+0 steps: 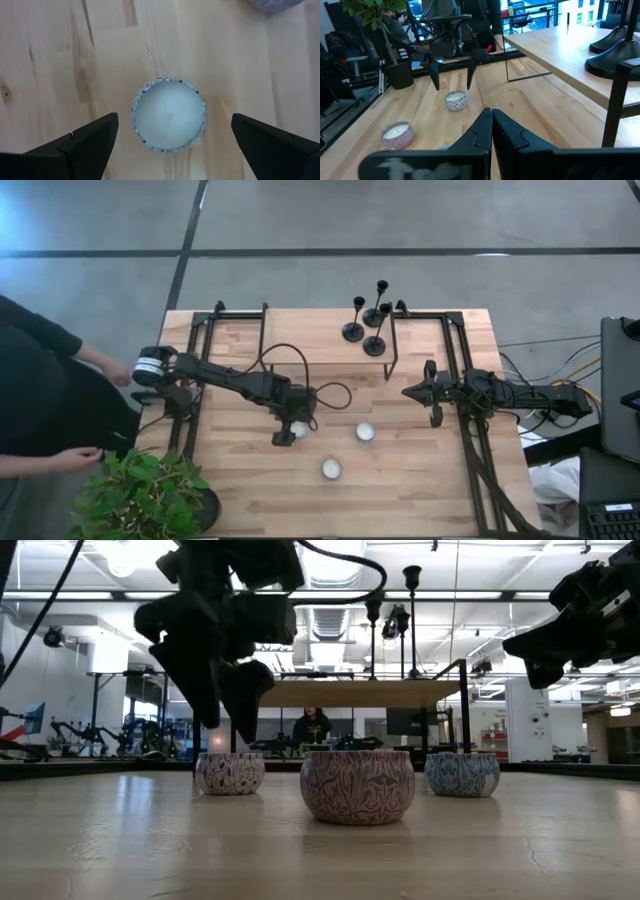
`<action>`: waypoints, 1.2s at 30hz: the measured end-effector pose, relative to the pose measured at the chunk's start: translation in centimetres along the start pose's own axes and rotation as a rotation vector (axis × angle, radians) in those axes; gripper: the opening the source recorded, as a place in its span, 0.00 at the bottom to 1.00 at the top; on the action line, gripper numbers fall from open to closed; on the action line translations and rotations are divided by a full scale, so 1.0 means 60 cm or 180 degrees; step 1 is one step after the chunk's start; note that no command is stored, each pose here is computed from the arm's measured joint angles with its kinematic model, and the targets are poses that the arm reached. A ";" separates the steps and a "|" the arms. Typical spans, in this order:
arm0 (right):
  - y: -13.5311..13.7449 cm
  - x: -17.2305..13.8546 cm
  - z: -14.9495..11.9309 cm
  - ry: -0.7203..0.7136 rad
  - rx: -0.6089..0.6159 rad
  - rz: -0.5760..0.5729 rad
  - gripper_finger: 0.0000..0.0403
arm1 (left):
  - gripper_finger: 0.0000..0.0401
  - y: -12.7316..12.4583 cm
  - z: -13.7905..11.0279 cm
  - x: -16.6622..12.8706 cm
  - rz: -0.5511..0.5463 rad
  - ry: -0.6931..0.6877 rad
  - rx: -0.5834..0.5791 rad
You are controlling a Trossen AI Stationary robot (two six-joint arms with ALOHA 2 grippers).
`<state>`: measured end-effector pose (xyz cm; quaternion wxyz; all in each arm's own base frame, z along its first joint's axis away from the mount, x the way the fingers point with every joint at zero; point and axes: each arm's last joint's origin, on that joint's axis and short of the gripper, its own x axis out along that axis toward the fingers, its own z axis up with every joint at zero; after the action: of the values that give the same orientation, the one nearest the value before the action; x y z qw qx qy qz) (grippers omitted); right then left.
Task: Pick & Place candle stick holders
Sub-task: Put the white scented candle on the shelf
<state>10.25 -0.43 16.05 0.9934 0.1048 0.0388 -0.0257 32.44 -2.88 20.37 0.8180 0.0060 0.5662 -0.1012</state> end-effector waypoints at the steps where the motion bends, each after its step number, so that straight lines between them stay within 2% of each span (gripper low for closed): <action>1: 0.000 0.000 0.000 0.0001 0.0000 -0.0001 0.02 | 0.98 0.000 0.000 0.003 0.0002 0.0009 0.0000; 13: 0.000 0.000 0.000 0.0000 0.0000 -0.0001 0.02 | 0.98 0.006 -0.026 0.053 -0.0005 0.0125 -0.0046; 18: 0.000 0.000 0.000 0.0000 0.0000 0.0000 0.02 | 0.98 0.006 -0.037 0.069 -0.0076 0.0005 -0.0237; 25: 0.000 0.000 0.000 0.0000 0.0000 -0.0001 0.02 | 0.98 0.006 -0.032 0.073 -0.0127 -0.0194 -0.0217; 36: 0.000 0.000 0.000 0.0000 0.0000 0.0000 0.02 | 0.98 0.007 -0.034 0.077 -0.0100 -0.0230 -0.0128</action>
<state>10.25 -0.43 16.05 0.9934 0.1048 0.0388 -0.0257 32.21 -2.95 15.29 0.8362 -0.0230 0.5382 -0.1028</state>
